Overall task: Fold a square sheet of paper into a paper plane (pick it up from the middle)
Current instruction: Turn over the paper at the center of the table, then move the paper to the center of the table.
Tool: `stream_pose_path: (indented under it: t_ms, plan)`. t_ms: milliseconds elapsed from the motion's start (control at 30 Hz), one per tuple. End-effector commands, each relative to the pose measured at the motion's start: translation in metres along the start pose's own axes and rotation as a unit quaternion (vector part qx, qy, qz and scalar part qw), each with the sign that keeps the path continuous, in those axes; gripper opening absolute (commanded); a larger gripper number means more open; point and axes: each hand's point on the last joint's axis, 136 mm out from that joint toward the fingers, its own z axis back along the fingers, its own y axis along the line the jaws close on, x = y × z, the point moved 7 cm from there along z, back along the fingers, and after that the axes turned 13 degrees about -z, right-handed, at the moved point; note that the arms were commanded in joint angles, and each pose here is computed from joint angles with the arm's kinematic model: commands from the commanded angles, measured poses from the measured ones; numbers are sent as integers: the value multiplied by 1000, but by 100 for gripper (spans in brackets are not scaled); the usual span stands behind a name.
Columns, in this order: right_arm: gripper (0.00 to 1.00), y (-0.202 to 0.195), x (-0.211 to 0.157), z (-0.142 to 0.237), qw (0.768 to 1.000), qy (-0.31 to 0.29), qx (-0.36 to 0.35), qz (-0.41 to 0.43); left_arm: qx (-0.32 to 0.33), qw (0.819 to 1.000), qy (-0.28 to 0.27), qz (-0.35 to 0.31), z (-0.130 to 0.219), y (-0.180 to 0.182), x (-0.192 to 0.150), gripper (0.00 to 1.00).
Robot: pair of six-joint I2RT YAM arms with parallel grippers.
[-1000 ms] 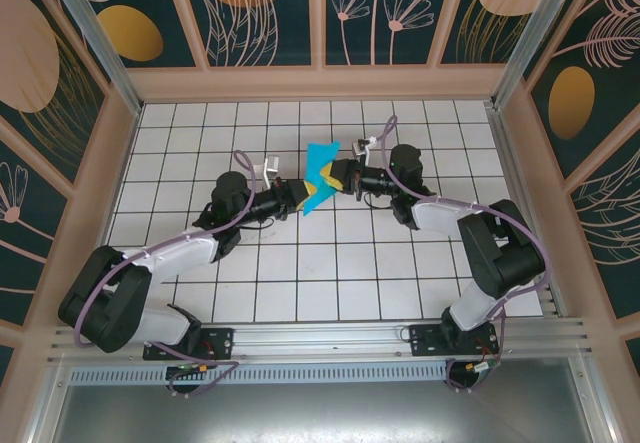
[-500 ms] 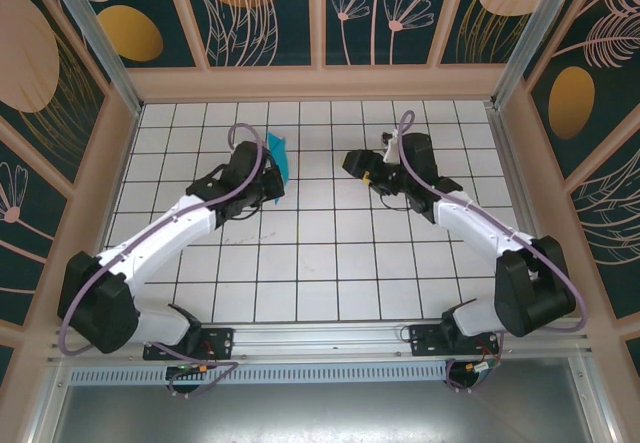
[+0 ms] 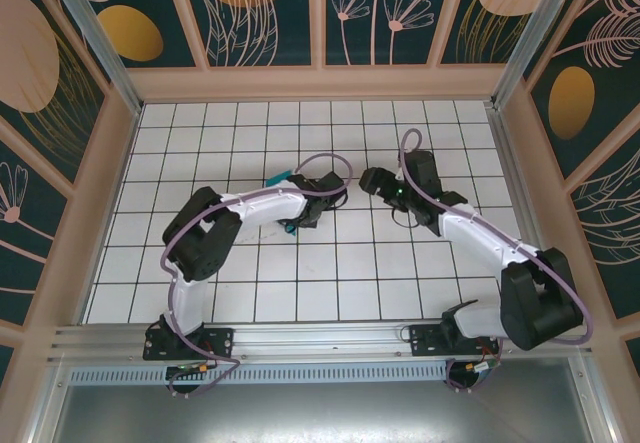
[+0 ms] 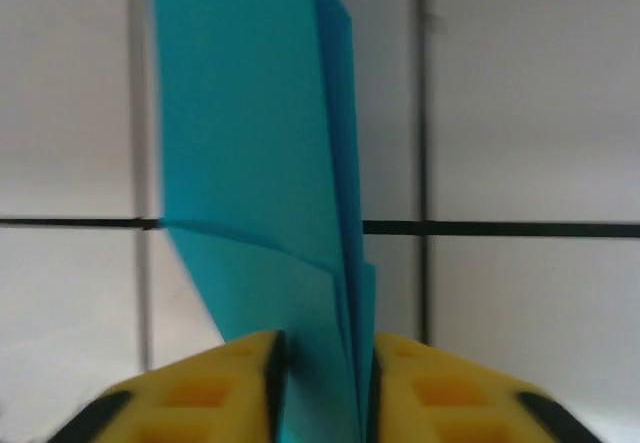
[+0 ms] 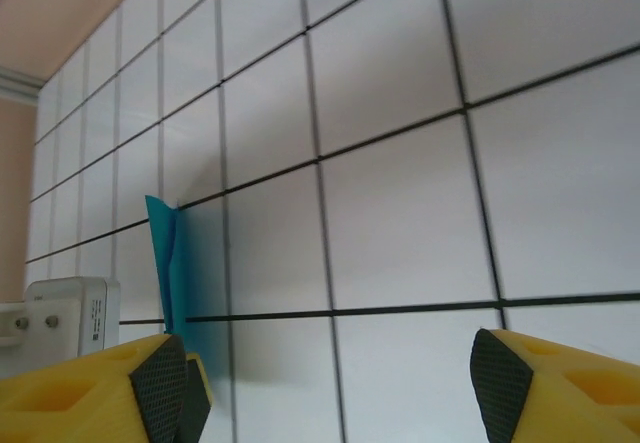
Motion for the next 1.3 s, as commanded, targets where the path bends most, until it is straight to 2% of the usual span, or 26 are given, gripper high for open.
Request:
stream_pose_path:
  t_ms: [0,133,267,367,500,633,800,967,1133,1267]
  plan:
    - [77,-11,3,8,999,-32,-9,-19,-88,994,-44,38,16,-15,24,54]
    - [76,-13,-1,7,999,-28,-10,-14,-196,971,-102,86,43,-8,40,78]
    - [70,4,-18,-8,1000,2,5,7,-262,941,-145,158,57,28,46,86]
    - [60,27,-43,-29,999,41,20,21,-260,928,-161,214,53,64,39,91]
    - [47,63,-89,-64,992,104,43,49,-210,926,-167,268,40,102,17,96]
    - [41,92,-129,-98,985,151,47,73,-190,915,-163,317,28,128,-8,99]
    - [39,101,-152,-134,978,188,32,80,-170,902,-159,363,18,151,-37,99]
    - [37,91,-160,-160,975,206,-9,89,-179,901,-143,368,11,153,-55,98]
    - [37,69,-163,-168,965,223,-59,126,-194,900,-138,365,9,150,-57,98]
    - [37,39,-169,-165,936,258,-104,216,-202,900,-137,360,9,148,-56,98]
